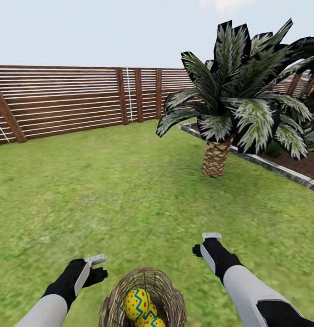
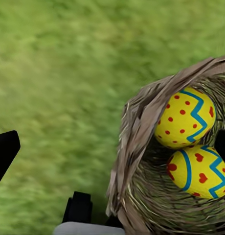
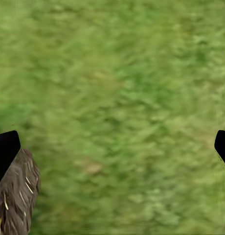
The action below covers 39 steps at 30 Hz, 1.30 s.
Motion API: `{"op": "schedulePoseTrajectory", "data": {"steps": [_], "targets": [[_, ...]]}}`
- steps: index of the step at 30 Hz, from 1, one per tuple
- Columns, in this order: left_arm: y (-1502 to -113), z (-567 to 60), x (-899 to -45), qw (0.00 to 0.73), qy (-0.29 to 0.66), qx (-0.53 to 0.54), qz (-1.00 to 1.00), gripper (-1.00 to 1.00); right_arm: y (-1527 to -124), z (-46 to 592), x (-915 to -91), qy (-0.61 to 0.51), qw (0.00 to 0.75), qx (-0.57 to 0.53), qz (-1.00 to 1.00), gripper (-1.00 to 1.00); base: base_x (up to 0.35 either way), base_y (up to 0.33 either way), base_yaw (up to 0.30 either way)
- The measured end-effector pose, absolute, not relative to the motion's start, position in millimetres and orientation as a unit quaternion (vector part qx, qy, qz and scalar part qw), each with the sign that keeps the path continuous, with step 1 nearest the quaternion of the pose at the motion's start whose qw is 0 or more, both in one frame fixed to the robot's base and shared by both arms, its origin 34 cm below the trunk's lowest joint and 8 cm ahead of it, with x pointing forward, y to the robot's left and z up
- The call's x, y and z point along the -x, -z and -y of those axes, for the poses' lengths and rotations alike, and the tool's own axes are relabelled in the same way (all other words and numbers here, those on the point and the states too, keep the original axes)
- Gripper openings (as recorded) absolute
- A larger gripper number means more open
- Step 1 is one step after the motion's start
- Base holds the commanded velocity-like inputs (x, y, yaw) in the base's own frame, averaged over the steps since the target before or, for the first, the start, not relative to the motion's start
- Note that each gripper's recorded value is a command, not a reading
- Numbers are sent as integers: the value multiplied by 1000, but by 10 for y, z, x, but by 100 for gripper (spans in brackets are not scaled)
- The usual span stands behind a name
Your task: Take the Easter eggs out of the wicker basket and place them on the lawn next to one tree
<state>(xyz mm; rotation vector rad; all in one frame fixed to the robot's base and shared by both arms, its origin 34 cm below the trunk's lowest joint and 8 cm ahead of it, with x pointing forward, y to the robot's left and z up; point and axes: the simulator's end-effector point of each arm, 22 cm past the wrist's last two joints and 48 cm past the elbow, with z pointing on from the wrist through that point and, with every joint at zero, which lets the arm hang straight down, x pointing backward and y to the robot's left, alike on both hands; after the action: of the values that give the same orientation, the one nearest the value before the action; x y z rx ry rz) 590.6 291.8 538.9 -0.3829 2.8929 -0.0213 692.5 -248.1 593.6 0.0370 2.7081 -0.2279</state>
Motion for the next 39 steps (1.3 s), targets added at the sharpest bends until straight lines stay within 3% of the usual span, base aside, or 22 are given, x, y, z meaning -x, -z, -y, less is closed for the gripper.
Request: {"op": "schedulePoseTrajectory", "data": {"steps": [11,27,39], "targets": [[-5165,-2842,-5838,106,15,132,-986,100,-6316,2489,-7469,78,291,-26,-953,100,-54,0,0],[-5185,-2850,-5852,111,15,132,-985,100,-6340,2489,-7498,76,293,-25,-953,100,-225,0,0],[-5256,-2749,-5966,121,18,127,-984,100,-6335,2482,-7489,75,292,-25,-953,100,-23,0,0]]}}
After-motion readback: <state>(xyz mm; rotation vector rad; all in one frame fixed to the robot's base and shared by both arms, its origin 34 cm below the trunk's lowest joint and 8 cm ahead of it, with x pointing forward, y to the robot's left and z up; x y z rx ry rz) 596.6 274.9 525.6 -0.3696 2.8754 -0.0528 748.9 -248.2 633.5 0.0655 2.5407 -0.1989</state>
